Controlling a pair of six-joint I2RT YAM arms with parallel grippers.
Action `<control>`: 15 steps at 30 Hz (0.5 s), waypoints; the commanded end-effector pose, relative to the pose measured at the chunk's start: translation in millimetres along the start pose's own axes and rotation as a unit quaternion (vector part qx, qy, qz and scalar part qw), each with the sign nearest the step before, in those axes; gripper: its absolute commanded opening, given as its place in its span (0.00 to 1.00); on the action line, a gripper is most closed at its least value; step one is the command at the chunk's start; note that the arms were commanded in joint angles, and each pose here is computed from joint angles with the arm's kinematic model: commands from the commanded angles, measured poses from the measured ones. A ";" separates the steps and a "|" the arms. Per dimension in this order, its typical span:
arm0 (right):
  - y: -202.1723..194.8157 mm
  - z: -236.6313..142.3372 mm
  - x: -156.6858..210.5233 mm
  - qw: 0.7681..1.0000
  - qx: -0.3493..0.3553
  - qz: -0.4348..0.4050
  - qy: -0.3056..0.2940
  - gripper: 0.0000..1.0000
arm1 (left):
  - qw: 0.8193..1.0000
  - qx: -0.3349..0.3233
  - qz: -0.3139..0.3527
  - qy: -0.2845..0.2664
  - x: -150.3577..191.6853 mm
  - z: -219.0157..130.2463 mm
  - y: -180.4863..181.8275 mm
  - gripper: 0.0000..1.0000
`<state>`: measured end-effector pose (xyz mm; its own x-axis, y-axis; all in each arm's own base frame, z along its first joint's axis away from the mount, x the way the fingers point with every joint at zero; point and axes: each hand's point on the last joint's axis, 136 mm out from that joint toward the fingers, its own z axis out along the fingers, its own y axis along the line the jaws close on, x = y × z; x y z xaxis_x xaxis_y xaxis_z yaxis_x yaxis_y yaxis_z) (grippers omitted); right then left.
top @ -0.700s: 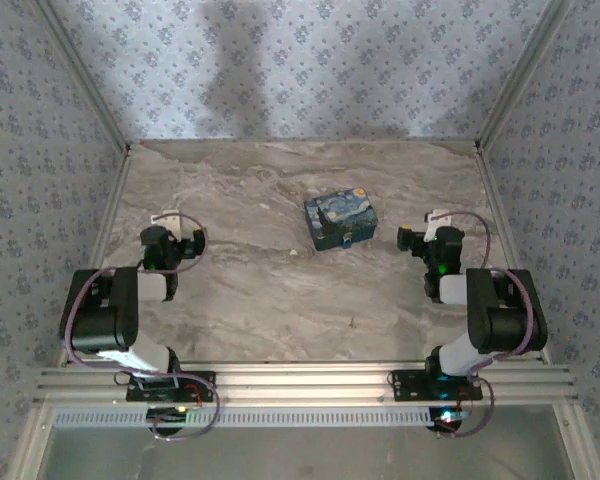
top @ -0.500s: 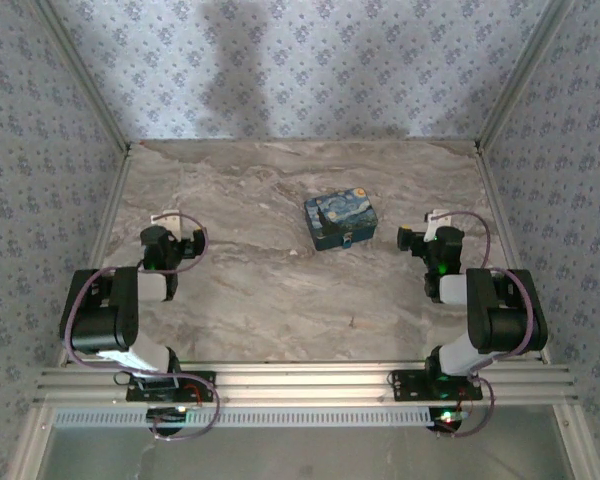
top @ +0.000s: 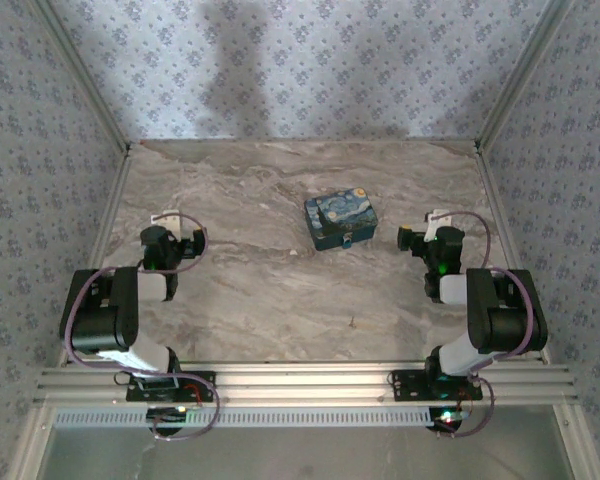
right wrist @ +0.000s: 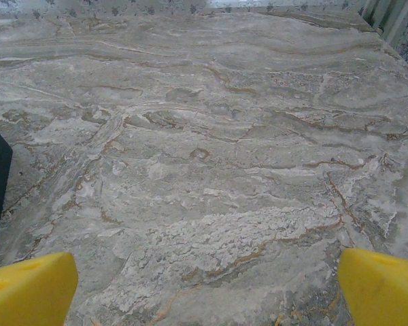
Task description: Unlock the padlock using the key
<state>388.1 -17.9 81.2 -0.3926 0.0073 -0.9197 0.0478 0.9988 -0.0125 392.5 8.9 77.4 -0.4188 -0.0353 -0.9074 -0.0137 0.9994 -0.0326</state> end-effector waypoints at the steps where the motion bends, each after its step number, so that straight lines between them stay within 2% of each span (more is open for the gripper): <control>1: -4.0 -0.3 -7.0 1.000 0.005 0.004 -0.004 1.00 | 1.000 -0.007 -0.002 -0.025 -15.2 -4.1 2.6 0.98; 8: -8.6 -20.6 -33.7 0.999 0.014 0.029 0.013 1.00 | 0.999 -0.008 -0.004 -0.048 -49.9 -40.7 -3.2 0.98; 11: -3.2 -30.4 -42.9 0.998 0.004 0.063 0.025 1.00 | 0.997 0.007 -0.065 -0.047 -66.1 -55.5 -9.2 0.98; 15: 12.5 -45.4 -50.9 0.990 -0.015 0.122 0.064 1.00 | 0.985 0.055 -0.165 -0.011 -75.7 -66.9 -27.1 0.98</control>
<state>380.3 -15.0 153.2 -0.3812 0.1393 -0.9139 0.0925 0.9894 0.1122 371.8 -1.2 179.4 -0.2883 -0.1937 -0.9378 -0.0306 0.9807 -0.1931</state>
